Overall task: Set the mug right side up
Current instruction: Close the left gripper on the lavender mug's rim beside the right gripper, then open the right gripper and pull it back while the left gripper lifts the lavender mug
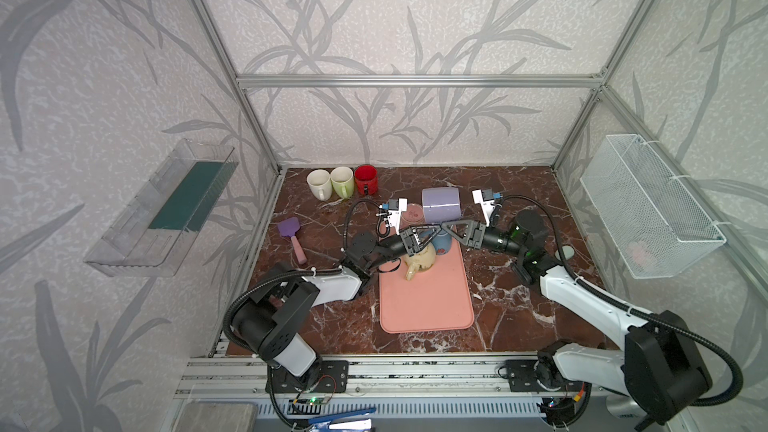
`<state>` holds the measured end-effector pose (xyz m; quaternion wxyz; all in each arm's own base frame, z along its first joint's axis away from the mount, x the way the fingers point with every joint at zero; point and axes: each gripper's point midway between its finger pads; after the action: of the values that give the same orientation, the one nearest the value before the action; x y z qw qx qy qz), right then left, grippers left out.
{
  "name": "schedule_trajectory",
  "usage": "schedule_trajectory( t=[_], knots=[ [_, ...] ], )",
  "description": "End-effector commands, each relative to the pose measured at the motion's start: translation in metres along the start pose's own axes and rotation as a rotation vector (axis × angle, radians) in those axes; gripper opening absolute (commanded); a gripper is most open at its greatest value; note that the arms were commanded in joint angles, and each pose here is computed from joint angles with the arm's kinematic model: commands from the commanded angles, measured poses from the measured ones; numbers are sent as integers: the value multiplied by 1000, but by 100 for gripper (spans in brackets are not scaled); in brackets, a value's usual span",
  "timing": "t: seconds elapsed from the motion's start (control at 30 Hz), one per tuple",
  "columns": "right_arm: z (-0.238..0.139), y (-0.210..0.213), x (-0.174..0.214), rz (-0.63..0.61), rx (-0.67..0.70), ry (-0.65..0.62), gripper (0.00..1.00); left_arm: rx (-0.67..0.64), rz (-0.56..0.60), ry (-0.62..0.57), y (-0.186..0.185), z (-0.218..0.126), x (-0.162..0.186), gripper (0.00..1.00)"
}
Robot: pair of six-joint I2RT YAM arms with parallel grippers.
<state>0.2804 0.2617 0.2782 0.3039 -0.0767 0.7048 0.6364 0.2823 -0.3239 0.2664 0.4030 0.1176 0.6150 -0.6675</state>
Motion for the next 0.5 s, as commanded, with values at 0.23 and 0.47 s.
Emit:
schedule_trajectory(
  t=[0.23, 0.47],
  knots=[
    [-3, 17, -2, -76, -46, -14, 53, -46, 70, -76, -4, -20, -12, 0],
    [-7, -2, 4, -76, 41, -18, 65, -129, 68, -118, 8, -36, -22, 0]
  ],
)
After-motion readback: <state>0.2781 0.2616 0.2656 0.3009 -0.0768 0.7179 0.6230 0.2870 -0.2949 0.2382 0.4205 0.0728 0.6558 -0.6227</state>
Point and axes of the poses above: each gripper's point midway between its finger pads, its own z axis out along the fingers, its own y axis along the line the jaws close on, x = y × z, and after that the axes turned 7 degrees about z, right-handed
